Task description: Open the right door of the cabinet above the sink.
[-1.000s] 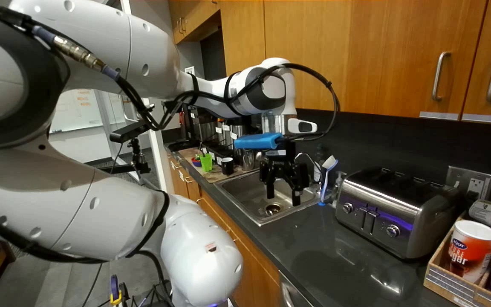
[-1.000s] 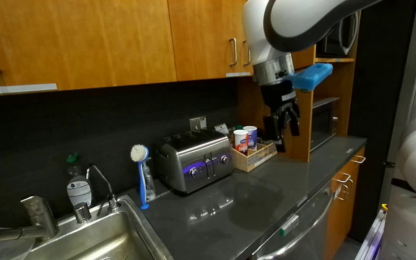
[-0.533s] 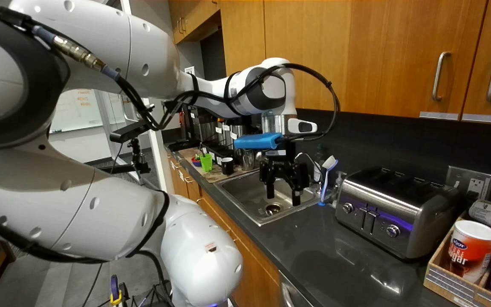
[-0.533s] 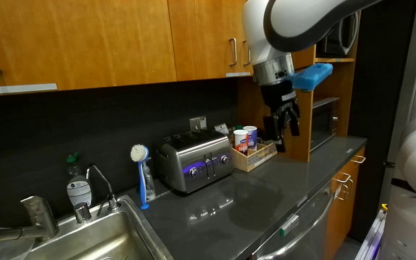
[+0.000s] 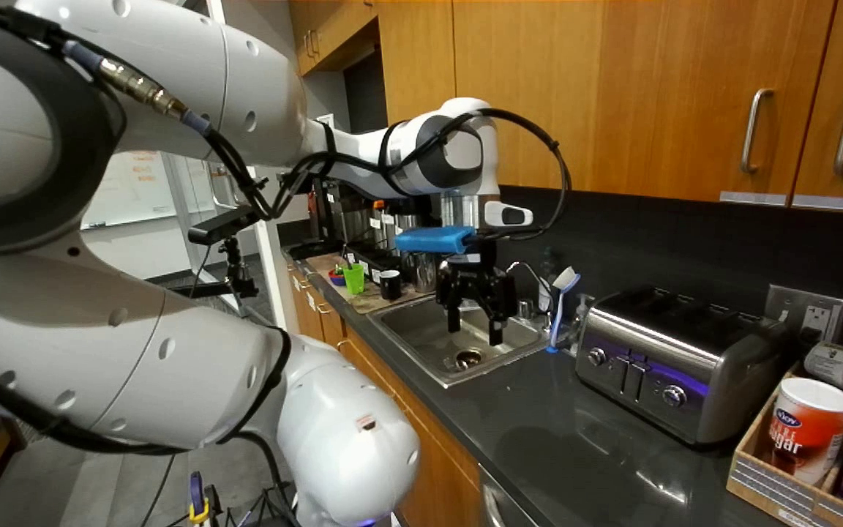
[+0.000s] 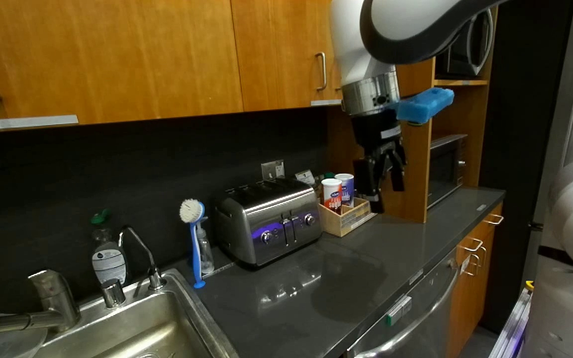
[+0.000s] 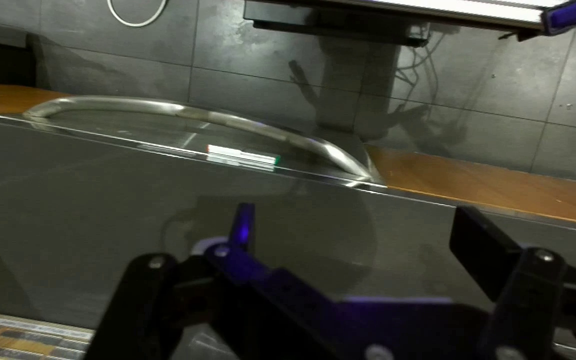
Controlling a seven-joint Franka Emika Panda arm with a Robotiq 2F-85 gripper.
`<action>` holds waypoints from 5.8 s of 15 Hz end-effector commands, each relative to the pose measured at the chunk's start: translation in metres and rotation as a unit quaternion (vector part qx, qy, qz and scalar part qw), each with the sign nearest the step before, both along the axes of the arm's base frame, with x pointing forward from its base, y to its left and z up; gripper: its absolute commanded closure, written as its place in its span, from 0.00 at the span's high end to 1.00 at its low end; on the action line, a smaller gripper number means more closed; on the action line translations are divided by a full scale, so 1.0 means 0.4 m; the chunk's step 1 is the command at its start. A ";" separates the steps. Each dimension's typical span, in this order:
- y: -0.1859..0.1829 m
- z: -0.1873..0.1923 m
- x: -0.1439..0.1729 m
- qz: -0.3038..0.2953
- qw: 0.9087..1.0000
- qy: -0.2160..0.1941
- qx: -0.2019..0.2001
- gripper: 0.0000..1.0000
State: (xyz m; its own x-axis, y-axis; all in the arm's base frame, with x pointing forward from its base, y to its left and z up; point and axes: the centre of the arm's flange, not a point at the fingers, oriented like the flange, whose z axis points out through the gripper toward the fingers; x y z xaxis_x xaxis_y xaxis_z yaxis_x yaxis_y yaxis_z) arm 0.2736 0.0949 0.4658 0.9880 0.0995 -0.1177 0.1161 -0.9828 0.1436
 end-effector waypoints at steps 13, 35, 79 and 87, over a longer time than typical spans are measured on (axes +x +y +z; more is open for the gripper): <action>0.716 0.061 0.003 0.050 0.964 -0.191 0.176 1.00; 0.898 0.238 0.155 0.087 0.895 -0.382 0.213 1.00; 1.165 0.354 0.407 0.017 0.766 -0.603 0.221 1.00; 1.140 0.397 0.386 -0.004 0.777 -0.585 0.233 1.00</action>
